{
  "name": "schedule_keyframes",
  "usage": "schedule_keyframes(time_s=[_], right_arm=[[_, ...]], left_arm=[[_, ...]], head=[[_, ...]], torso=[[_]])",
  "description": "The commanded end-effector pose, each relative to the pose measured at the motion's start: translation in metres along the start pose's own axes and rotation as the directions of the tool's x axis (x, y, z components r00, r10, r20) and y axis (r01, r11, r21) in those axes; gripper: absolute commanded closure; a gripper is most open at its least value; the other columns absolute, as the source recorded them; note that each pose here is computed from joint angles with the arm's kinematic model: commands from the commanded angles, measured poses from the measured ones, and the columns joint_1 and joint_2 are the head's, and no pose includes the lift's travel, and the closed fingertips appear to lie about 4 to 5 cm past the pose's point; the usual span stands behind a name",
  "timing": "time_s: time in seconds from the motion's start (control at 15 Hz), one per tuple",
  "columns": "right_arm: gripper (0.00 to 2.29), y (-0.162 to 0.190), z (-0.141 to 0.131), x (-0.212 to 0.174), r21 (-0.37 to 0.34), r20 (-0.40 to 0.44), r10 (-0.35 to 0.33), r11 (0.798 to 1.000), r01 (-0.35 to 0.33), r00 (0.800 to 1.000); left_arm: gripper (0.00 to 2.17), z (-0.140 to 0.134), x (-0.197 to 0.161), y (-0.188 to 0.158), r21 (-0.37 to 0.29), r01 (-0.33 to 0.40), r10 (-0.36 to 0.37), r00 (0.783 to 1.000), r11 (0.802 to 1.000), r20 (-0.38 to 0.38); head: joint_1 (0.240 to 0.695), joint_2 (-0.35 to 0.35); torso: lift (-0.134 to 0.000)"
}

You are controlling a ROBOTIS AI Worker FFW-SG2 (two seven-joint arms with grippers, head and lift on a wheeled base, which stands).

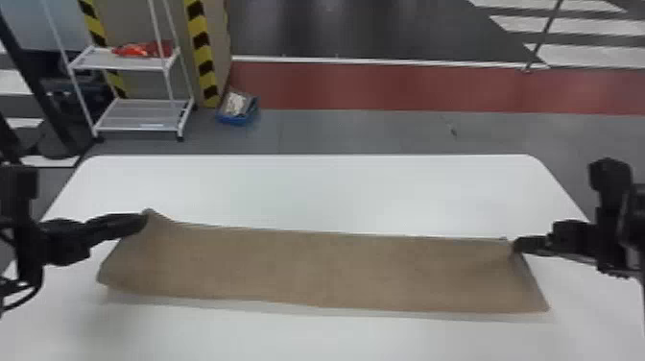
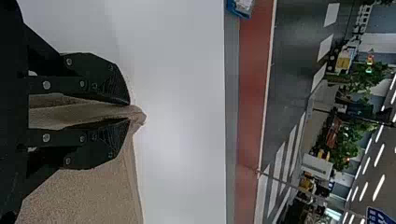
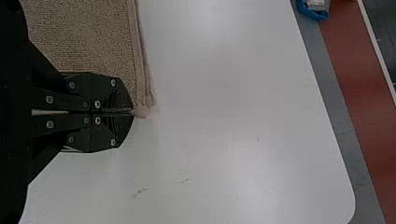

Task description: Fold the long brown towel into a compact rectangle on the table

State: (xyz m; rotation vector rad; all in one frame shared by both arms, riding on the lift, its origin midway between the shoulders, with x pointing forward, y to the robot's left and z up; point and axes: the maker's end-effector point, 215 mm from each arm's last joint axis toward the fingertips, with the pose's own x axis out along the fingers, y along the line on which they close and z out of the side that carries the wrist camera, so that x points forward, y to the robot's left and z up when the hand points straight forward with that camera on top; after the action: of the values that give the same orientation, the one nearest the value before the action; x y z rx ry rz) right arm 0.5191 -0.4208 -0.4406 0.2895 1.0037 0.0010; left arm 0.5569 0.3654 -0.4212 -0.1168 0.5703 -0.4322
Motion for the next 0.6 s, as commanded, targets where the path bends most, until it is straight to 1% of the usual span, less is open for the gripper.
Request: schedule_keyframes(time_s=[0.0, 0.27, 0.47, 0.53], right_arm=[[1.14, -0.002, -0.004, 0.001, 0.002, -0.005, -0.002, 1.0, 0.002, 1.0], [1.15, -0.008, -0.01, 0.0, 0.004, -0.013, -0.009, 1.0, 0.009, 1.0], [1.15, -0.011, -0.009, -0.002, 0.005, -0.01, -0.01, 1.0, 0.01, 1.0], [1.2, -0.011, -0.009, -0.002, 0.007, -0.009, -0.01, 1.0, 0.01, 1.0]], left_arm=[[0.91, 0.01, 0.008, -0.001, -0.005, -0.001, 0.001, 1.0, 1.0, 0.011], [0.91, 0.007, 0.022, 0.001, -0.013, -0.009, 0.009, 1.0, 1.0, -0.009], [0.91, 0.007, 0.028, 0.004, -0.015, -0.025, 0.025, 1.0, 1.0, -0.012], [0.91, 0.01, 0.03, 0.002, -0.018, -0.021, 0.021, 1.0, 1.0, -0.008]], head=[[0.695, -0.056], [0.695, -0.061], [0.695, -0.068], [0.695, -0.069]], torso=[[-0.125], [-0.125], [-0.125], [-0.125]])
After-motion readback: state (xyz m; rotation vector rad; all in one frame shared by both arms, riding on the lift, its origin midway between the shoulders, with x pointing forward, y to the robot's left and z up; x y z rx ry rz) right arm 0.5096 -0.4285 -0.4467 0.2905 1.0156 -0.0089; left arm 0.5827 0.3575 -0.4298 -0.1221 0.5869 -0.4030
